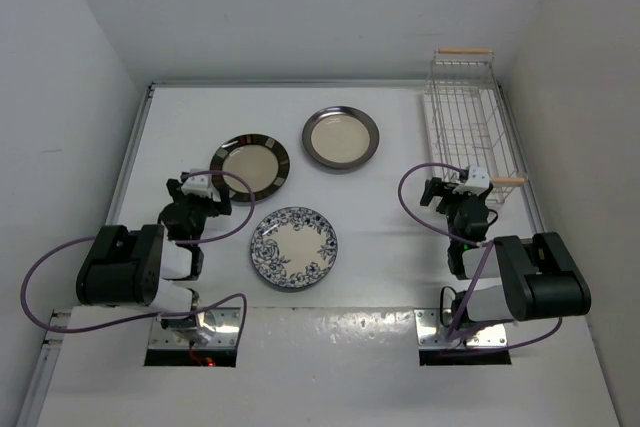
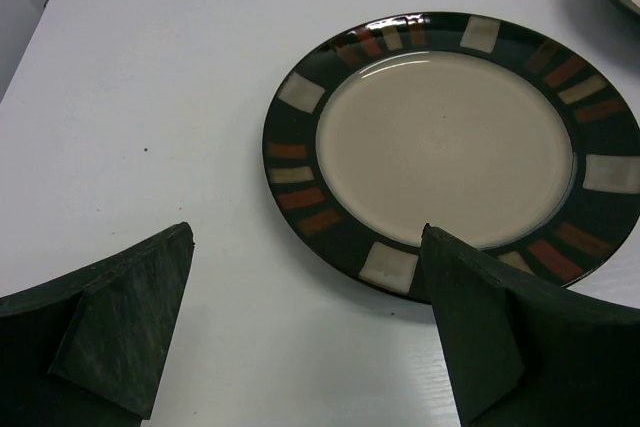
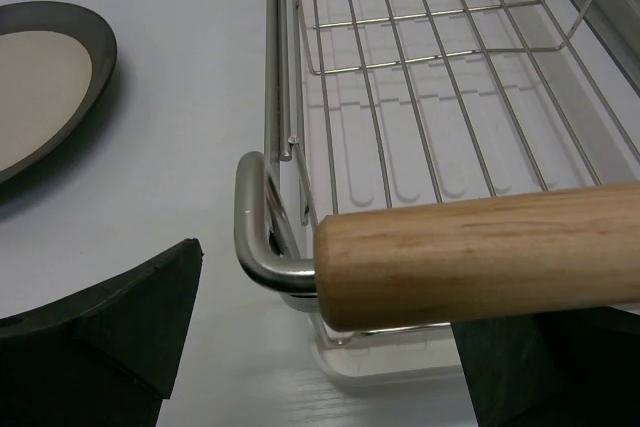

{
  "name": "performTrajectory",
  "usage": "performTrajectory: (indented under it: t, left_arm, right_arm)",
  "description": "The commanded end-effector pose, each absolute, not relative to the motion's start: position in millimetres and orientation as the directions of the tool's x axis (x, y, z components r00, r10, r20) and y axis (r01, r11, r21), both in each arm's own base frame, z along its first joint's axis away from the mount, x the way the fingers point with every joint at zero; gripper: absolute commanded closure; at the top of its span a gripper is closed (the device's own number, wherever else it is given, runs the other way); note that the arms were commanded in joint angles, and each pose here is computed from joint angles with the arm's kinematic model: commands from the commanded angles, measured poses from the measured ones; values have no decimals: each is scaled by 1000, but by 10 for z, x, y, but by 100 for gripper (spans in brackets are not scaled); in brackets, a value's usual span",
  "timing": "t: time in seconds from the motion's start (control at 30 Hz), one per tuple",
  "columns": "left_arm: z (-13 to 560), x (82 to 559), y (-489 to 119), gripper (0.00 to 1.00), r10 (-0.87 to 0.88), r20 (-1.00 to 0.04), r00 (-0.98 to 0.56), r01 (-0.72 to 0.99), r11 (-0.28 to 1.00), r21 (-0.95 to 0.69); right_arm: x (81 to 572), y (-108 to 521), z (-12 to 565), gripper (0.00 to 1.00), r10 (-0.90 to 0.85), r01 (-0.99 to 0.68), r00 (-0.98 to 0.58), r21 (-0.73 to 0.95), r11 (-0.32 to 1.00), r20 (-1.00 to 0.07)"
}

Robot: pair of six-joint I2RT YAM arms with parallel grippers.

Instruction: Load the plates into the dish rack

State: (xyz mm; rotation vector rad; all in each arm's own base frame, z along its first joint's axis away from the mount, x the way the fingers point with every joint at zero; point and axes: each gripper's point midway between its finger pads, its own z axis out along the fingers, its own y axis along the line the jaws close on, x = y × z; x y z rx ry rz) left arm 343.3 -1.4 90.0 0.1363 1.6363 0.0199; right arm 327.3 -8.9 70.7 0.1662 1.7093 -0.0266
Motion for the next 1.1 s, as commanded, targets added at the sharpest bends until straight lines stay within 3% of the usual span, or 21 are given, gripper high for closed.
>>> performTrajectory:
  t: [0.0, 0.13, 0.23, 0.43, 0.53, 0.57, 0.63, 0.67, 0.83, 0.93, 1.0, 1.03, 1.07]
  left_arm:
    - [1148, 3497, -60, 0, 104, -994, 31, 88, 991, 106]
    - [1148, 3497, -60, 0, 104, -994, 31, 88, 991, 106]
    - [1141, 3500, -59, 0, 104, -994, 31, 88, 991, 106]
    - [1396, 3619, -120, 0, 81, -997, 0, 243, 967, 79]
    - [1765, 3858, -143, 0, 209, -978, 14, 312, 928, 203]
    - [1616, 3838, -109, 0, 212, -972, -103, 319, 932, 170]
    - [1967, 3989, -50, 0, 230, -967, -109, 275, 942, 193]
    - [1898, 3973, 70, 0, 225, -954, -198, 223, 958, 180]
    - [2523, 4058, 247, 0, 402, -878, -261, 214, 911, 353]
    - [2835, 4097, 368, 0, 409, -853, -324, 163, 912, 376]
    - [2488, 3983, 443, 0, 360, -773, -522, 174, 932, 316]
    - [2382, 3944, 436, 0, 346, -736, -581, 193, 938, 289]
    - [2287, 3795, 319, 0, 354, -676, -646, 278, 934, 224]
  right_arm:
    - [2933, -182, 242, 0, 105, 186, -290, 51, 981, -951]
    - [2955, -154, 264, 0, 94, 164, -289, 47, 985, -953]
    - [3048, 16, 368, 0, 19, 55, -303, 3, 998, -953]
    - [3067, 298, 631, 0, -149, -96, -300, -125, 987, -942]
    - [3058, 440, 852, 0, -245, -166, -280, -204, 965, -928]
    - [3024, 485, 943, 0, -267, -183, -277, -222, 958, -923]
    - [3036, 574, 1121, 0, -322, -217, -234, -274, 937, -917]
    - [3038, 577, 1299, 0, -337, -215, -209, -293, 932, -918]
    - [2983, 797, 1730, 0, -450, -354, -150, -378, 856, -880]
    - [3047, 1023, 2308, 0, -464, -439, -76, -387, 810, -883]
    - [3057, 1214, 2388, 0, -461, -544, -143, -320, 776, -876]
    - [3076, 1381, 2754, 4, -420, -591, -87, -293, 752, -903]
    - [3142, 1577, 2739, 23, -412, -667, -130, -228, 710, -902]
